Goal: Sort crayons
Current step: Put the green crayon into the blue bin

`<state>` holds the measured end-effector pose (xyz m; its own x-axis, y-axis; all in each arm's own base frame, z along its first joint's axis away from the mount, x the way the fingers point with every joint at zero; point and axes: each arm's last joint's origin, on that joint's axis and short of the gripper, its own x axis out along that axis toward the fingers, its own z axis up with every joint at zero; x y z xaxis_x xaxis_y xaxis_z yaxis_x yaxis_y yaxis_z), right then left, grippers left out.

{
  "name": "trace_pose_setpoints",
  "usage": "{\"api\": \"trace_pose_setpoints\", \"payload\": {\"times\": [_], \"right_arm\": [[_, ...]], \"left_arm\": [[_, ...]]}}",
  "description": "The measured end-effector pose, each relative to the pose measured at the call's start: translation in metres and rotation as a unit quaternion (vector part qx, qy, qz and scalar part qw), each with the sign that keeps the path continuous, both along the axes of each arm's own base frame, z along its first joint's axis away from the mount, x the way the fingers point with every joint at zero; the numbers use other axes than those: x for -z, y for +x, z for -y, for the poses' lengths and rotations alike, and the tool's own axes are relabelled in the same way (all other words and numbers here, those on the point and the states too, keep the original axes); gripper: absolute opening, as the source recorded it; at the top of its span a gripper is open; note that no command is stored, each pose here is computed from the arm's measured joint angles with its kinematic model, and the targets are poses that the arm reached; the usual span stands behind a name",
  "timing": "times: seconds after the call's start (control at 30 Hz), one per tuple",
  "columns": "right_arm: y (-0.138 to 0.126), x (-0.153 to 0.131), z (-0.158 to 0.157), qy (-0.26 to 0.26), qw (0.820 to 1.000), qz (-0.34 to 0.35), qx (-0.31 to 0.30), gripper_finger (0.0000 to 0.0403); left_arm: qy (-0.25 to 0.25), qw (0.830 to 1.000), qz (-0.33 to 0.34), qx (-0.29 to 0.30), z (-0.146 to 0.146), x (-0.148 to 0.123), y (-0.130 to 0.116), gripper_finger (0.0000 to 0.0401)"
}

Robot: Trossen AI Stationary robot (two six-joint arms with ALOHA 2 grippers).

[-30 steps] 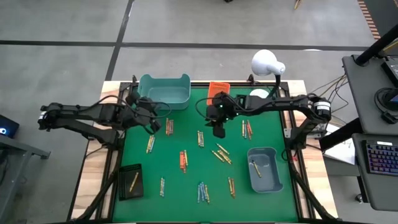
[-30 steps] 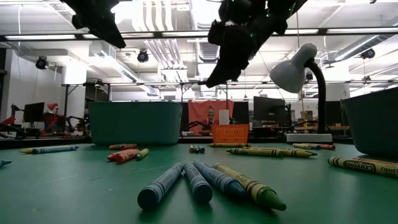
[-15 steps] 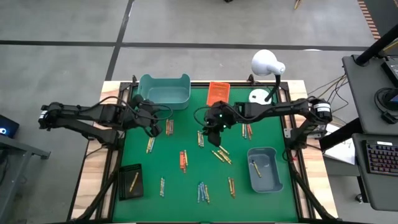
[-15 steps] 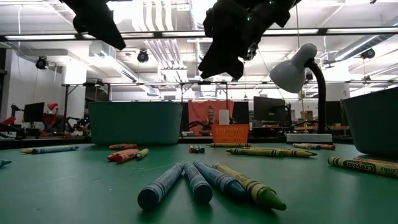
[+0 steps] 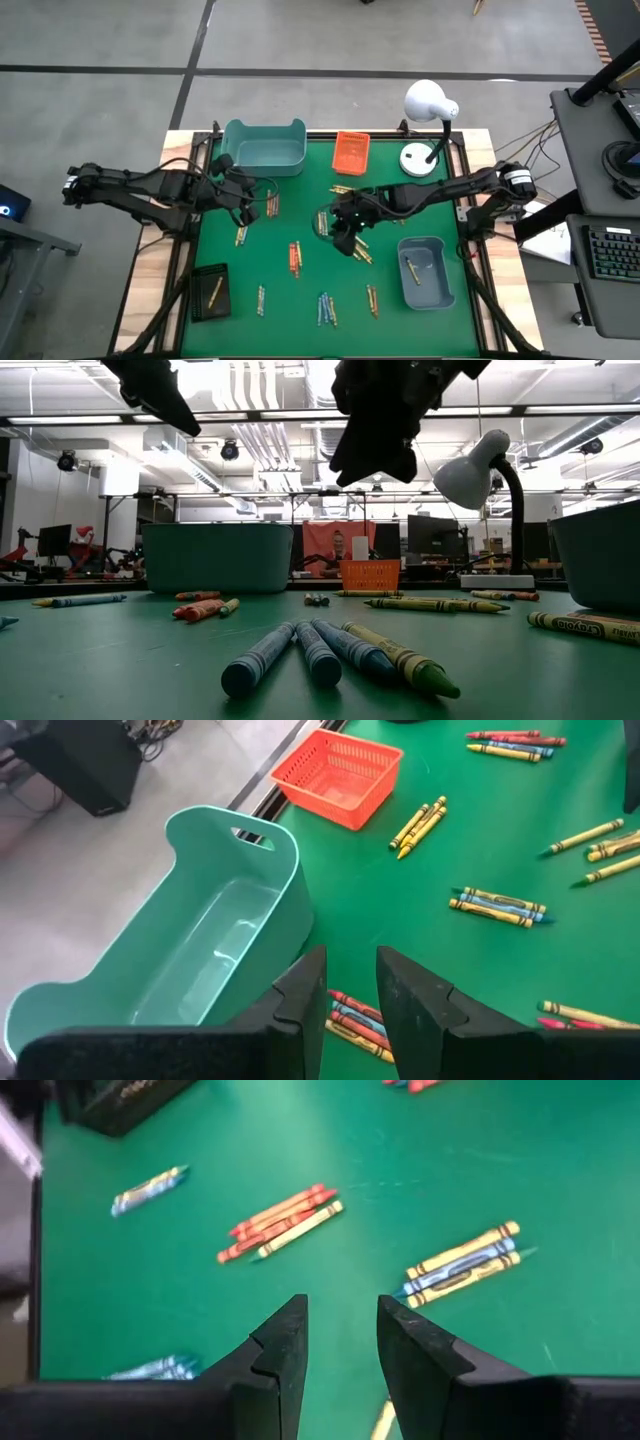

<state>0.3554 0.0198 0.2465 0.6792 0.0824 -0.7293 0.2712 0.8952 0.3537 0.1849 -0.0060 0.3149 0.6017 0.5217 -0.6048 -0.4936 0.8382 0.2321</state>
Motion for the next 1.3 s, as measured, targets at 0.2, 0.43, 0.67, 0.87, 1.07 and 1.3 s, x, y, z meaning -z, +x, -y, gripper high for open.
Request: {"api": "trace_pose_setpoints", "payload": {"times": [0.2, 0.43, 0.67, 0.87, 1.07, 1.3], "right_arm": [[0.001, 0.000, -0.002, 0.066, 0.995, -0.007, 0.073, 0.0109], [0.006, 0.010, -0.003, 0.116, 0.983, -0.037, 0.134, 0.0109], [0.015, 0.021, -0.007, 0.138, 0.973, -0.115, 0.147, 0.0109], [0.006, 0.024, -0.010, 0.115, 0.950, -0.240, 0.166, 0.0109], [-0.016, 0.025, -0.030, 0.111, 0.915, -0.357, 0.153, 0.0109], [-0.022, 0.024, -0.043, 0.101, 0.910, -0.378, 0.138, 0.0109]], "left_arm": [[0.020, 0.999, -0.016, 0.020, 0.000, 0.000, 0.000, 0.0073], [0.043, 0.998, -0.035, 0.042, 0.000, 0.000, 0.000, 0.0073], [0.056, 0.996, -0.052, 0.055, 0.000, 0.003, -0.001, 0.0073], [0.057, 0.994, -0.068, 0.057, 0.000, 0.014, -0.002, 0.0073], [-0.009, 0.993, -0.082, 0.081, 0.003, 0.032, -0.003, 0.0073], [-0.038, 0.992, -0.086, 0.081, 0.004, 0.047, -0.004, 0.0073]]}}
